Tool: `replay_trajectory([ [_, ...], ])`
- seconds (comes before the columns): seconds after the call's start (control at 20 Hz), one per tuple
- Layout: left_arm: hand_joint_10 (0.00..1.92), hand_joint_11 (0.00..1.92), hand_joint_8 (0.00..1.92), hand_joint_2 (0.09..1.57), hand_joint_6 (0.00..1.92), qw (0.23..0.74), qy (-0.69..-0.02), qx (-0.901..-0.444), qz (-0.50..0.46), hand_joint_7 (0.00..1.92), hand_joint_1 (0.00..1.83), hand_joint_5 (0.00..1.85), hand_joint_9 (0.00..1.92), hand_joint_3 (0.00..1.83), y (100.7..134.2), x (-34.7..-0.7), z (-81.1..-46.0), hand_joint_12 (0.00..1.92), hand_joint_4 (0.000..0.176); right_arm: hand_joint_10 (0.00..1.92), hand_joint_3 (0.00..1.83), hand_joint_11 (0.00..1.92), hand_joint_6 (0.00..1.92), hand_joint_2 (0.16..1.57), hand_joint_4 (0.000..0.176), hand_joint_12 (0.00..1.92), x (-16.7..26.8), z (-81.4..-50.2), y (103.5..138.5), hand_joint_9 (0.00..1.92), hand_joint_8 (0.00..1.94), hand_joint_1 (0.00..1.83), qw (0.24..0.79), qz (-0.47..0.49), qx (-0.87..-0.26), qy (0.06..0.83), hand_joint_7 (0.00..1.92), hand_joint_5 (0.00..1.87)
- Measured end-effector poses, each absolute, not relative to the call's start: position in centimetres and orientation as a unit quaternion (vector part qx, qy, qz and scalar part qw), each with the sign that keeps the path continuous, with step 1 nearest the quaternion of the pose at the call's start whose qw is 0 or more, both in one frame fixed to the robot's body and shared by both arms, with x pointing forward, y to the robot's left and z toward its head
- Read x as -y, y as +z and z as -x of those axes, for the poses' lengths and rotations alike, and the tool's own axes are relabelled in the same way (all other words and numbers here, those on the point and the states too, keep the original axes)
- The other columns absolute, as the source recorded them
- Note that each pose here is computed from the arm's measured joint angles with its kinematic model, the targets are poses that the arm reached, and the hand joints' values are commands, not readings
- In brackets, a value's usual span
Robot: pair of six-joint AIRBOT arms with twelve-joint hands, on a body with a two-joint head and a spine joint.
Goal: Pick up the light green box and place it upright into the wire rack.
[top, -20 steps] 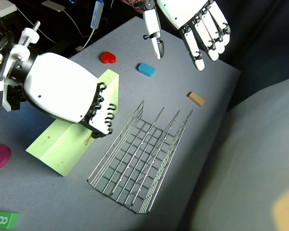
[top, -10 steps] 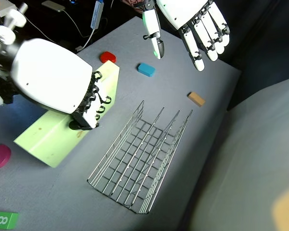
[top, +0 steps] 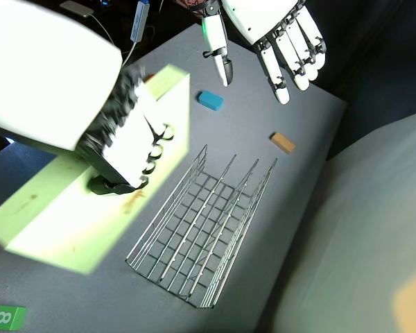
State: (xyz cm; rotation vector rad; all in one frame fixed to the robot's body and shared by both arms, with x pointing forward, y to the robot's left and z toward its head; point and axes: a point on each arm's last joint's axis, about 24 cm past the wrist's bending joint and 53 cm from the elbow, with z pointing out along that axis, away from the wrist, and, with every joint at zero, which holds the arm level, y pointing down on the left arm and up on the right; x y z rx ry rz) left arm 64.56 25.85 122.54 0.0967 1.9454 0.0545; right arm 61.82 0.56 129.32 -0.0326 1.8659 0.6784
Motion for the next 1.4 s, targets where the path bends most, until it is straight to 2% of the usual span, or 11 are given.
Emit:
replay_trajectory([
  [0.45, 0.00, 0.00, 0.00, 1.21, 0.00, 0.560, 0.025, -0.827, -0.041, 0.22, 0.16, 0.27, 0.19, 0.00, 122.4, -25.9, -64.5, 0.56, 0.116, 1.00, 0.00, 0.81, 1.10, 1.17, 0.000, 1.32, -3.2, -64.4, 129.6, 0.89, 1.22, 1.21, 0.546, 0.032, -0.787, 0.285, 0.94, 0.82],
  [0.75, 0.00, 0.00, 0.00, 1.21, 0.00, 0.560, 0.025, -0.827, -0.041, 0.22, 0.16, 0.27, 0.18, 0.00, 122.4, -25.9, -64.5, 0.55, 0.115, 1.00, 0.00, 0.81, 1.10, 1.17, 0.000, 1.32, -4.9, -64.3, 126.7, 0.89, 1.22, 1.21, 0.526, 0.046, -0.802, 0.279, 0.94, 0.82],
  [0.95, 0.00, 0.00, 0.00, 1.21, 0.00, 0.558, 0.021, -0.829, -0.039, 0.22, 0.15, 0.27, 0.18, 0.00, 122.3, -25.8, -64.4, 0.55, 0.115, 1.00, 0.00, 0.80, 1.09, 1.17, 0.000, 1.31, -5.6, -65.2, 126.4, 0.88, 1.23, 1.21, 0.537, 0.046, -0.796, 0.276, 0.94, 0.82],
  [1.1, 0.00, 0.00, 0.00, 1.21, 0.00, 0.556, 0.020, -0.830, -0.038, 0.22, 0.15, 0.27, 0.18, 0.00, 122.2, -25.8, -64.4, 0.55, 0.115, 1.00, 0.00, 0.81, 1.09, 1.17, 0.000, 1.32, -5.7, -65.7, 124.8, 0.88, 1.23, 1.21, 0.513, 0.028, -0.812, 0.278, 0.93, 0.82],
  [1.4, 0.00, 0.00, 0.00, 1.21, 0.00, 0.556, 0.020, -0.830, -0.036, 0.22, 0.15, 0.27, 0.18, 0.00, 122.2, -25.8, -64.4, 0.55, 0.114, 1.00, 0.00, 0.81, 1.09, 1.17, 0.000, 1.32, -5.8, -66.1, 122.8, 0.88, 1.23, 1.21, 0.503, 0.024, -0.820, 0.273, 0.94, 0.82],
])
